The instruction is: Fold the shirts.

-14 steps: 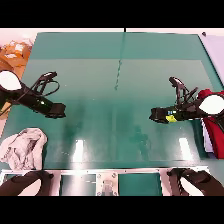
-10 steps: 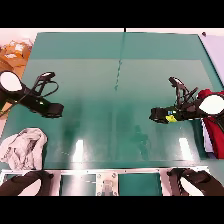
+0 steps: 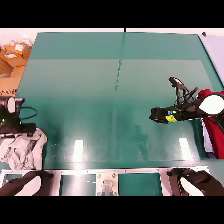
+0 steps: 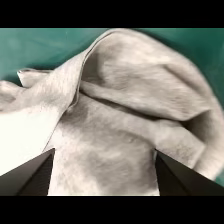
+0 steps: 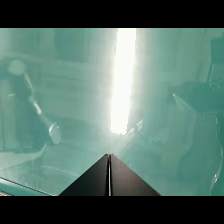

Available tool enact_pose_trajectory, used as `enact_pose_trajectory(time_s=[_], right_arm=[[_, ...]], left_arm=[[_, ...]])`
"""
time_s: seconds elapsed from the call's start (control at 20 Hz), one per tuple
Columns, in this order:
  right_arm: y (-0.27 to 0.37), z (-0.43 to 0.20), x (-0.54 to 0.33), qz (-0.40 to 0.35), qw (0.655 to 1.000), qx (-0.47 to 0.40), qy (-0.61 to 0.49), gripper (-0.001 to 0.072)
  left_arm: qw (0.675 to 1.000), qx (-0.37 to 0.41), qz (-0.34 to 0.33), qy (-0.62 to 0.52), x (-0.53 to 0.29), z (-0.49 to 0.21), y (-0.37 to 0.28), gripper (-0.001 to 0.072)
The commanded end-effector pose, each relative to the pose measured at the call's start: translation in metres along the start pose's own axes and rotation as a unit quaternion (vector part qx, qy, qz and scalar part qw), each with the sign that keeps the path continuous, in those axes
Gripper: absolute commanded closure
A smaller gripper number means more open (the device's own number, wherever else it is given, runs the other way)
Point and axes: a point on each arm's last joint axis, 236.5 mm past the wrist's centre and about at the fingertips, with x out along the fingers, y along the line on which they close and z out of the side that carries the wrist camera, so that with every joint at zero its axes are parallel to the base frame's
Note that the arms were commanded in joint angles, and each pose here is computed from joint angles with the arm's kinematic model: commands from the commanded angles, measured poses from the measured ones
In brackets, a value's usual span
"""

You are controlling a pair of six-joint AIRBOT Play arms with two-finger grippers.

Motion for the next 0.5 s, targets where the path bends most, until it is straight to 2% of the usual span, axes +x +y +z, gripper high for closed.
enact_pose_trajectory(time_s=[0.0,0.05,0.1,0.15,0.2,0.35,0.45], right_arm=[[0.000,0.000,0.000,0.000,1.000,0.000,0.000,0.0700],[0.000,0.000,0.000,0.000,1.000,0.000,0.000,0.0700],[0.000,0.000,0.000,0.000,1.000,0.000,0.000,0.0701],[0.000,0.000,0.000,0.000,1.000,0.000,0.000,0.0700],[0.000,0.000,0.000,0.000,1.000,0.000,0.000,0.0700],[0.000,0.000,0.000,0.000,1.000,0.000,0.000,0.0700],[0.000,0.000,0.000,0.000,1.000,0.000,0.000,0.0700]], left_arm=[[0.999,-0.019,-0.037,0.002,0.037,-0.011,0.000,-0.0006],[0.999,-0.022,-0.038,0.003,0.041,-0.012,0.000,0.0008],[0.999,-0.022,-0.039,0.004,0.043,-0.014,0.001,0.0219],[0.999,-0.019,-0.037,0.006,0.043,-0.015,0.002,0.0551],[0.999,-0.006,-0.040,0.015,0.042,-0.019,0.001,0.0685],[0.998,-0.007,-0.067,0.018,0.015,-0.011,-0.004,0.0686],[0.993,0.012,-0.119,-0.023,-0.040,0.017,-0.024,0.0687]])
